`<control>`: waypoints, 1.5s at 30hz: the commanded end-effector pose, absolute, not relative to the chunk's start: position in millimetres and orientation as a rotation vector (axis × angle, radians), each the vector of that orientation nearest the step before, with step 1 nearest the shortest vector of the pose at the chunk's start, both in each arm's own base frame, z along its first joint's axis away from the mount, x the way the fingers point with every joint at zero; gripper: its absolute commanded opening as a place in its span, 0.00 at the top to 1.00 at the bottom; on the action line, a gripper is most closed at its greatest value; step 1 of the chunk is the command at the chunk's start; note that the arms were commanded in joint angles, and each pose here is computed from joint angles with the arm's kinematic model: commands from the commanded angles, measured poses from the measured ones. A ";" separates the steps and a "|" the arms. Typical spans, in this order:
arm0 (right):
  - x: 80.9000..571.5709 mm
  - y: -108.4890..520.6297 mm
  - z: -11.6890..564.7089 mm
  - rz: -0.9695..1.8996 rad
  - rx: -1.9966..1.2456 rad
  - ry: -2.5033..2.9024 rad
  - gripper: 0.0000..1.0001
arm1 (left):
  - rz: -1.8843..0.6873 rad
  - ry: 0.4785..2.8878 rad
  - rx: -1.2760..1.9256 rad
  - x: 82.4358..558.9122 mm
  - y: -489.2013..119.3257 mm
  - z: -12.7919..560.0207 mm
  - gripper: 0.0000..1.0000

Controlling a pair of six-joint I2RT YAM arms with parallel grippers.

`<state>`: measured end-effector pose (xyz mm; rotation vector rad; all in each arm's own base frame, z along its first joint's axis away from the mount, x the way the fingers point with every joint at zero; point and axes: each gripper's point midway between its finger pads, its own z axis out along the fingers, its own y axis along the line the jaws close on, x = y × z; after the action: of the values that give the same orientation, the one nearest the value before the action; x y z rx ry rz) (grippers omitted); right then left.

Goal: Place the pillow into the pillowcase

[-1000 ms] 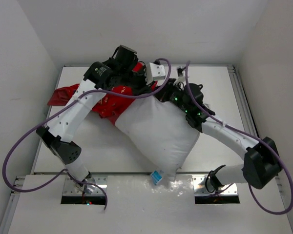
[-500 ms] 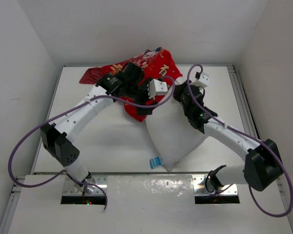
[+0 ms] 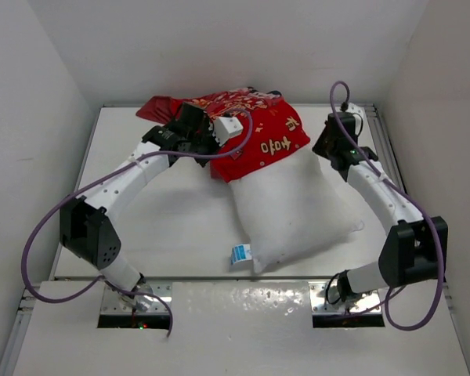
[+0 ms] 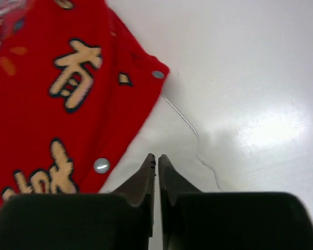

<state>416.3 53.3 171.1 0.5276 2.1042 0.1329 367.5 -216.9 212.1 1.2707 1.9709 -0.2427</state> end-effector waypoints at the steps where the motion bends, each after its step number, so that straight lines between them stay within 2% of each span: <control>1: 402.9 75.1 202.8 0.235 0.272 2.147 1.00 | -0.173 1.974 1.288 377.4 -221.1 195.9 1.00; 2: 397.8 90.5 207.5 0.281 0.209 2.136 1.00 | -0.173 1.978 1.310 374.9 -224.7 190.0 1.00; 3: 395.5 96.0 214.0 0.292 0.179 2.113 0.91 | -0.168 1.972 1.325 374.2 -228.8 187.7 0.96; 4: 392.3 102.2 218.3 0.297 0.140 2.098 0.76 | -0.163 1.965 1.345 371.6 -236.1 184.1 0.83; 5: 384.3 109.9 224.1 0.297 0.118 2.086 0.41 | -0.157 1.959 1.348 372.2 -239.5 180.4 0.47; 6: 377.8 112.1 221.7 0.287 0.115 2.102 0.29 | -0.135 1.965 1.346 373.0 -240.8 176.1 0.31; 7: 369.8 119.3 222.6 0.290 0.094 2.104 0.22 | -0.116 1.985 1.339 374.2 -238.5 167.2 0.18; 8: 365.5 121.1 222.1 0.283 0.091 2.107 0.15 | -0.093 1.979 1.312 380.9 -239.3 166.2 0.01; 9: 359.5 123.8 217.6 0.281 0.080 2.126 0.06 | -0.046 1.994 1.296 385.6 -234.6 162.3 0.00; 10: 351.4 132.7 212.3 0.285 0.038 2.145 0.02 | -0.024 2.021 1.291 390.5 -233.0 151.6 0.00; 16: 320.2 161.2 185.4 0.233 -0.145 2.256 0.01 | 0.116 2.095 1.265 414.7 -225.6 113.2 0.00; 18: 313.9 164.0 172.8 0.199 -0.190 2.298 0.01 | 0.109 2.106 1.277 417.0 -227.1 102.9 0.04; 21: 302.1 174.5 158.8 0.197 -0.260 2.325 0.01 | 0.038 2.105 1.320 411.5 -234.3 96.4 0.51; 22: 297.6 181.1 157.2 0.206 -0.287 2.321 0.01 | 0.013 2.110 1.344 406.7 -236.3 95.4 0.80; 23: 296.6 185.7 158.4 0.221 -0.294 2.301 0.01 | -0.050 2.107 1.349 402.7 -240.6 98.1 0.93; 24: 290.7 187.7 149.8 0.225 -0.312 2.310 0.01 | -0.081 2.107 1.345 400.9 -241.4 101.2 1.00; 29: 277.1 213.3 128.4 0.271 -0.404 2.242 0.01 | -0.269 2.060 1.300 391.8 -241.6 133.7 1.00; 33: 273.1 223.2 89.5 0.311 -0.353 2.307 0.02 | -0.361 1.958 1.305 379.5 -243.8 170.5 1.00; 34: 275.8 223.8 76.4 0.292 -0.341 2.335 0.05 | -0.374 1.942 1.313 376.5 -244.7 173.8 1.00; 35: 282.0 226.6 74.7 0.306 -0.285 2.332 0.29 | -0.395 1.908 1.326 372.1 -247.0 181.9 1.00; 38: 297.3 236.9 71.7 0.431 -0.166 2.342 0.88 | -0.447 1.866 1.359 361.0 -252.0 190.4 1.00; 39: 306.1 236.5 76.7 0.476 -0.125 2.332 1.00 | -0.463 1.851 1.370 358.3 -254.9 194.2 1.00; 43: 325.0 270.2 133.5 0.812 -0.183 2.161 1.00 | -0.506 1.802 1.406 346.3 -263.5 211.5 1.00; 45: 335.3 280.4 197.4 0.989 -0.222 1.946 1.00 | -0.491 1.785 1.403 346.0 -264.8 222.6 1.00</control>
<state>316.9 232.6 98.3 -0.1514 2.2842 0.5835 367.5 -234.5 164.7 1.3544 1.9779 -0.3634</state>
